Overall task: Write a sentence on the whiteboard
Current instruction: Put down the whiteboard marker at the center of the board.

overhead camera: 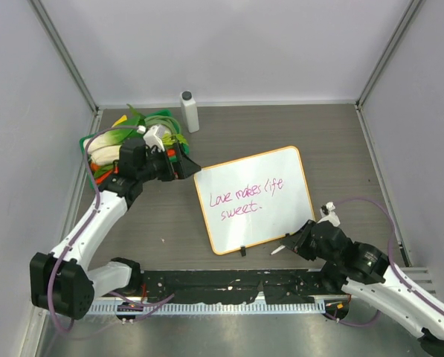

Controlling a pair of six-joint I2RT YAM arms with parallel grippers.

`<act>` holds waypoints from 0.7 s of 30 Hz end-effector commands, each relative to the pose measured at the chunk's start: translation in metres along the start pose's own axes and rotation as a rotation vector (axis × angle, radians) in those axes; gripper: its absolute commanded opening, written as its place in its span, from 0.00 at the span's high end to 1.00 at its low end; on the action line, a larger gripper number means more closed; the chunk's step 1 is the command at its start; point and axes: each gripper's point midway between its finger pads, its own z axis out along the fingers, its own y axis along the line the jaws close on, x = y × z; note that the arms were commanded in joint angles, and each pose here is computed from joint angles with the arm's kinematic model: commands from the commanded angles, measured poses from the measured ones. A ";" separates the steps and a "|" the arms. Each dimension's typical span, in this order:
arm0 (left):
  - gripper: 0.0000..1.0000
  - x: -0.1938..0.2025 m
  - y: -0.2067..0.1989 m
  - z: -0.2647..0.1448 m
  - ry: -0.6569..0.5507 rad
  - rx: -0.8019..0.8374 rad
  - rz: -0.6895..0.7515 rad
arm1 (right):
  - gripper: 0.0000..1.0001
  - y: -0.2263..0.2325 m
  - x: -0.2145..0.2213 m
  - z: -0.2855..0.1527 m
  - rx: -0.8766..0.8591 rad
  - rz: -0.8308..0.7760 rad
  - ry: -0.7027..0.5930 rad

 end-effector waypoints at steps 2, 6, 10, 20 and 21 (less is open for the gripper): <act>0.00 -0.037 -0.018 -0.015 -0.165 0.028 0.045 | 0.72 -0.022 0.001 0.000 0.071 0.120 -0.022; 0.00 -0.045 -0.021 -0.022 -0.209 0.021 0.052 | 0.54 -0.031 0.002 0.002 0.091 0.153 -0.032; 0.00 -0.051 -0.024 -0.029 -0.245 0.019 0.061 | 0.39 -0.035 -0.003 0.000 0.104 0.164 -0.061; 0.00 -0.057 -0.024 -0.033 -0.274 0.001 0.048 | 0.21 -0.010 -0.029 -0.008 0.095 0.081 -0.148; 0.00 -0.057 -0.023 -0.033 -0.275 -0.006 0.046 | 0.21 -0.001 -0.035 -0.010 0.075 0.057 -0.165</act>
